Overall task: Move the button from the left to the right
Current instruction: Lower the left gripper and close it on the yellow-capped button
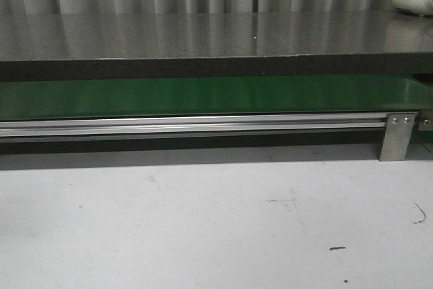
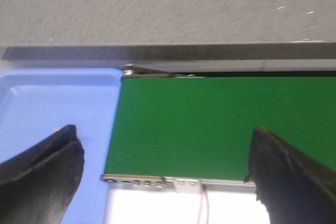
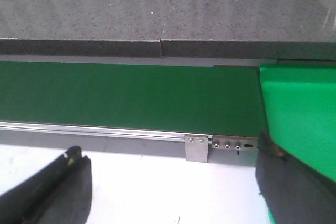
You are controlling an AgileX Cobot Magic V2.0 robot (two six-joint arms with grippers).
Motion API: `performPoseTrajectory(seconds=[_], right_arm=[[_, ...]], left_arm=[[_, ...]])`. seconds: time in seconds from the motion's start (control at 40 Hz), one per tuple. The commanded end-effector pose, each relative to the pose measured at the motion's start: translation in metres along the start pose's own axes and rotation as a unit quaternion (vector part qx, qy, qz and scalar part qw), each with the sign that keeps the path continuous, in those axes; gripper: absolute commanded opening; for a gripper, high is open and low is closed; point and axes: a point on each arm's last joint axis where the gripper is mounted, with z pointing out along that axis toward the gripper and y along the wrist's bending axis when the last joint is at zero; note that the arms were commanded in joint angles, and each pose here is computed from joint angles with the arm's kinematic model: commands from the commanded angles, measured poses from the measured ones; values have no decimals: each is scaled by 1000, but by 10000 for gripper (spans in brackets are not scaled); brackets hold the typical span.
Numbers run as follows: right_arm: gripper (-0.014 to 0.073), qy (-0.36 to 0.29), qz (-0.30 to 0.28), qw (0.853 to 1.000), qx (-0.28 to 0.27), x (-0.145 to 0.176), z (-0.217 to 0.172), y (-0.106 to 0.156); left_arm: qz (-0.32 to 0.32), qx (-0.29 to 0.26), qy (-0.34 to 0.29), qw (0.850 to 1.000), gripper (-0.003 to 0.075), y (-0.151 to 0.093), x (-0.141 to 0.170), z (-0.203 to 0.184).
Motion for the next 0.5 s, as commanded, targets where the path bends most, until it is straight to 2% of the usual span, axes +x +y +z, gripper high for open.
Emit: performPoseTrajectory(seconds=[0.0, 0.23, 0.4, 0.47], right_arm=[[647, -51, -3, 999, -1, -18, -4, 1], [647, -51, -3, 999, -1, -18, -4, 1], [647, -51, -3, 999, -1, -18, -4, 1], [647, -51, -3, 999, -1, -18, -4, 1]], left_arm=[[-19, -24, -11, 999, 599, 15, -26, 13], [-44, -100, 35, 993, 599, 66, -35, 50], [-77, -153, 81, 982, 599, 119, -25, 81], [-68, -158, 100, 980, 598, 131, -20, 95]])
